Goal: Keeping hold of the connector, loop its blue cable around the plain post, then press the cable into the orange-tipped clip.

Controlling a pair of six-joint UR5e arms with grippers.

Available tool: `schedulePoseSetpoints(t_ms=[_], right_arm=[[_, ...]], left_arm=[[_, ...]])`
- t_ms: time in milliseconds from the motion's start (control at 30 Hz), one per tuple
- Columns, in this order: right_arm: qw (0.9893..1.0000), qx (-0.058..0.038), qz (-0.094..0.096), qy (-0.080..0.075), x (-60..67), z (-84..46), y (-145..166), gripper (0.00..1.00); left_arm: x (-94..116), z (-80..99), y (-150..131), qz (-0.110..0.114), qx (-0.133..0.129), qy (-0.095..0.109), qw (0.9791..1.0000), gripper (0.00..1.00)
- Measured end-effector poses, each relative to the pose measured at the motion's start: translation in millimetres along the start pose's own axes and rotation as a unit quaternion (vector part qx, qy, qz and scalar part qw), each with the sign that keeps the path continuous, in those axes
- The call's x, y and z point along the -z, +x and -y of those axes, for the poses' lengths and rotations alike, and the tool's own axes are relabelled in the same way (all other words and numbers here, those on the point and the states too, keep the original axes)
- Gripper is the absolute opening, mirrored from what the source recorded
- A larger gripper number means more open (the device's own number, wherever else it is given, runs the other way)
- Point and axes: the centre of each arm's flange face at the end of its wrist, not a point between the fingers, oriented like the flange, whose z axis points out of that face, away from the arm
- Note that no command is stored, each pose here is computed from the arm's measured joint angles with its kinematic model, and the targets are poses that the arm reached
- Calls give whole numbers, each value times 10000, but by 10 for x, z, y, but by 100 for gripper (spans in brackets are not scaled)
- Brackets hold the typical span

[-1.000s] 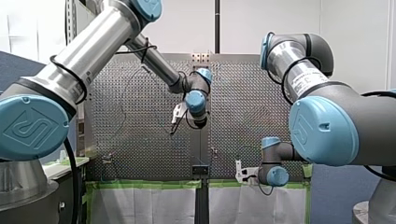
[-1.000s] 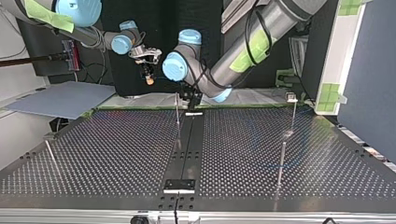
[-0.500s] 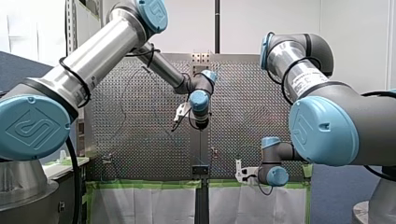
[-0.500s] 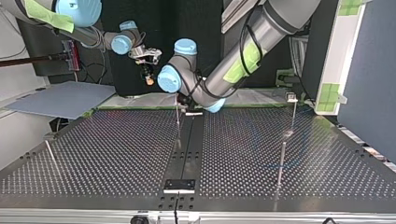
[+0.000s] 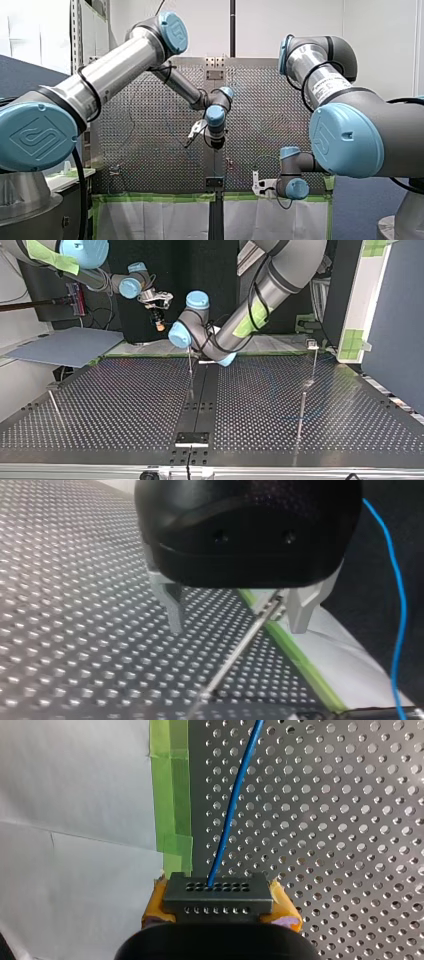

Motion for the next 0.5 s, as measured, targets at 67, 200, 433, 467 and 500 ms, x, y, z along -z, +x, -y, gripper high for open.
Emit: schedulePoseSetpoints(t_ms=[67,200,433,467,500], right_arm=[[10000,2,-5,-2,-1,0,1,0],[10000,8,-8,-13,-2,-1,1,0],[10000,12,0,-4,-1,11,0,0],[10000,13,2,-1,0,14,-1,0],[10000,15,3,2,0,18,-1,0]], left_arm=[[-46,-8,21,-72,-17,-10,10000,100],[-99,-82,3,-227,-45,-61,9997,100],[-113,-233,12,-533,-112,-122,9984,100],[-110,-245,18,-575,-125,-120,9982,100],[-105,-254,29,-631,-145,-110,9978,100]])
